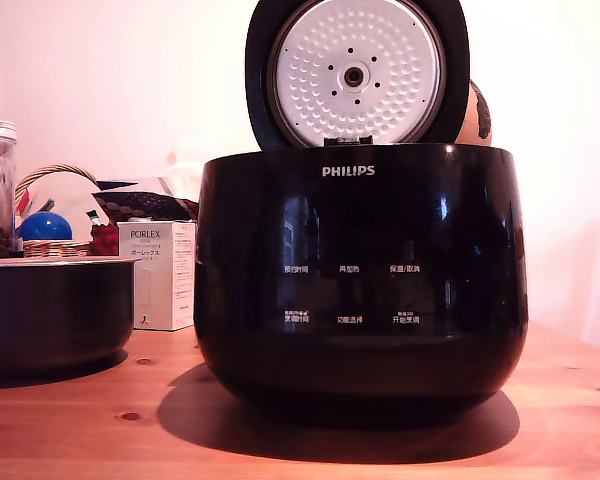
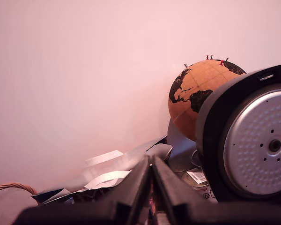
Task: Pick up the metallic pot next to the rice cooker
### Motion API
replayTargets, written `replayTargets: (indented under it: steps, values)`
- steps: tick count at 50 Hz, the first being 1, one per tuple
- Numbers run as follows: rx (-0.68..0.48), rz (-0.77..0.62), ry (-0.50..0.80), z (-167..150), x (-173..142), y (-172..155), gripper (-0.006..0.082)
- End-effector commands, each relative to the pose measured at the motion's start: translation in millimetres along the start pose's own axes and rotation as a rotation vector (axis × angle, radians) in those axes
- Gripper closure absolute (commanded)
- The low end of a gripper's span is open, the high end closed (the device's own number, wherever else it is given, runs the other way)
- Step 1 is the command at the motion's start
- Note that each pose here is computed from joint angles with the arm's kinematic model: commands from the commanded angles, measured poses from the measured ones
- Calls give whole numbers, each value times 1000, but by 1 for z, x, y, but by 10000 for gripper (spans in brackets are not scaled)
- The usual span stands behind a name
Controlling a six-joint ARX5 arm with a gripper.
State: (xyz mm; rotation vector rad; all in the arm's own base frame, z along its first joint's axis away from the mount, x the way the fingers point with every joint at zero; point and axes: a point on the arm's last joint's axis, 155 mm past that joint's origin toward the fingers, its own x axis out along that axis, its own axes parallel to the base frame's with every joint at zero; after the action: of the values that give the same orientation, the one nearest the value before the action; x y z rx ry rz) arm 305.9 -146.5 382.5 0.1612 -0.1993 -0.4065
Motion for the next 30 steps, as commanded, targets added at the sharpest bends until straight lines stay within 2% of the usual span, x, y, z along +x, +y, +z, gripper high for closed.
replayTargets:
  steps: [1,16,22,30]
  values:
    - [15,198,-1,-2,-4,42,791]
    - [34,339,-14,0,-12,83,791]
    - [145,345,45,-10,-13,90,791]
    - [252,272,183,-36,-13,86,791]
